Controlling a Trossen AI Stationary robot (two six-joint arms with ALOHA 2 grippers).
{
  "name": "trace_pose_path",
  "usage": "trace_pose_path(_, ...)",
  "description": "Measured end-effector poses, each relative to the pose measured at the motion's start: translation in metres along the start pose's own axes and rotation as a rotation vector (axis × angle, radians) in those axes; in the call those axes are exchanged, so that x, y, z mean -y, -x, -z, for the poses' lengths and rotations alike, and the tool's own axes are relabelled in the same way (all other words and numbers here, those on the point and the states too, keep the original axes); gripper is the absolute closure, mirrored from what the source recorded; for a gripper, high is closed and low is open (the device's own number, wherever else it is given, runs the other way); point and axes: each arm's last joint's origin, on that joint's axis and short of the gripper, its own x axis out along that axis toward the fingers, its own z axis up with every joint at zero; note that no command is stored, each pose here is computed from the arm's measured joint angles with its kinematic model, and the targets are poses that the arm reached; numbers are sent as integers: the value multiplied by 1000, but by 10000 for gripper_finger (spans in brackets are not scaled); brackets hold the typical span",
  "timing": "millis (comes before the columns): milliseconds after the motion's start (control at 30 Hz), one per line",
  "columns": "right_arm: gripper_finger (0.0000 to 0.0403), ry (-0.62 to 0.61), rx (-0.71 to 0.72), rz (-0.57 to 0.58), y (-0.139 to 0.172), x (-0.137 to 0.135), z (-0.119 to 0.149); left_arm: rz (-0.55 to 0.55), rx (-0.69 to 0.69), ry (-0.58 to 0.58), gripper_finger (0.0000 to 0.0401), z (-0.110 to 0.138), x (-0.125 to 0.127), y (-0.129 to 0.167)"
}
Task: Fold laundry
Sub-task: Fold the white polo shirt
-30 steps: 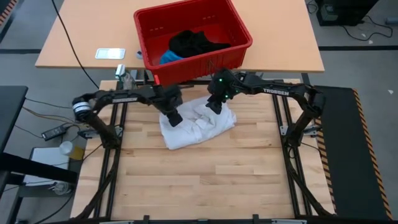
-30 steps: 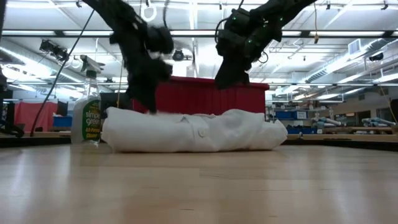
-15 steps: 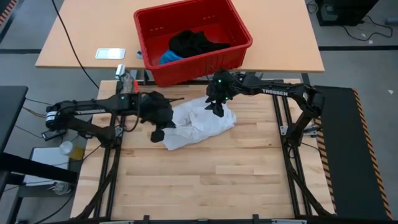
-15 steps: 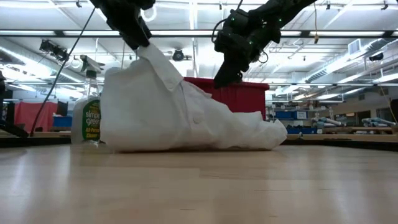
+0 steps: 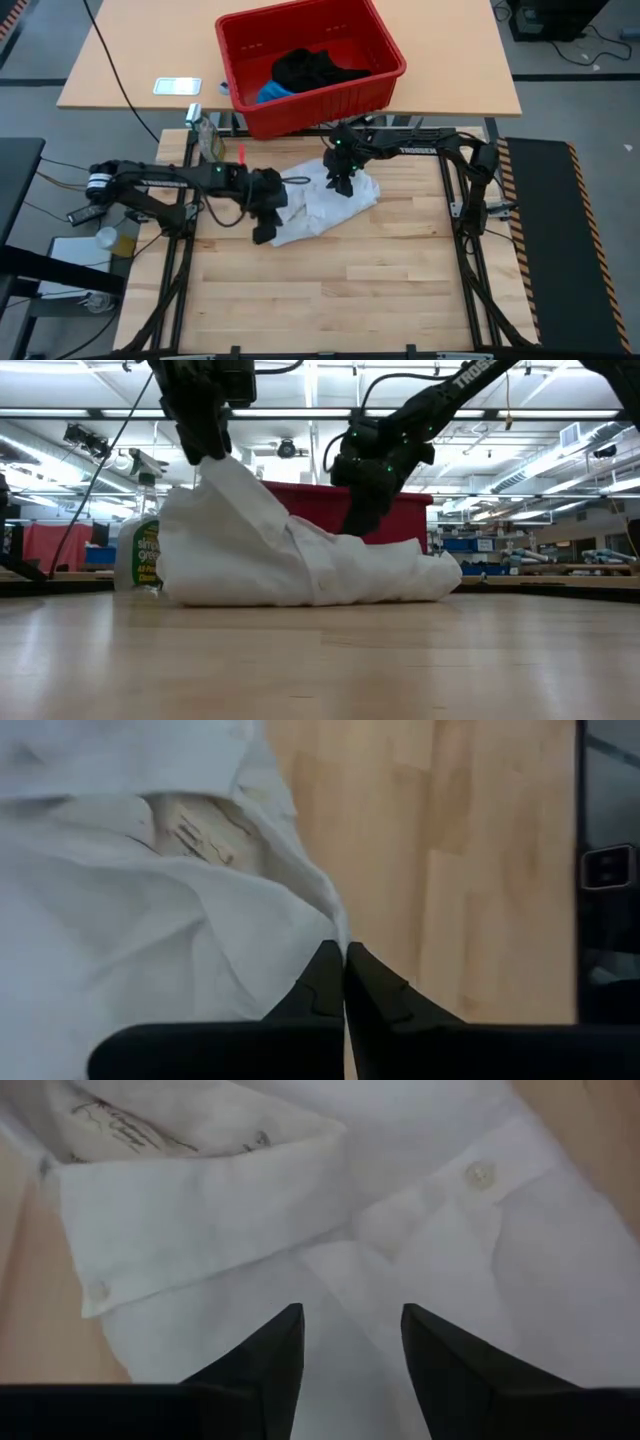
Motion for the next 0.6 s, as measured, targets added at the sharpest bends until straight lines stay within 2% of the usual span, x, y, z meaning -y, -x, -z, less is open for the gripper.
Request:
trace_pose_path(100,232,15,16,-3,0,0,-2,15,-34,30,401,2,10,-8)
trace_pose_path(267,233,21,52,-91,-1,-6,-5,39,-92,13,401,7,29,-26)
trace_pose_path(433,233,76,105,-130,-6,-19,-14,-6,-144,-30,401,14,44,-47)
trace_pose_path(600,233,56,132,-148,-15,-23,-18,-44,-174,-14,401,19,52,-59)
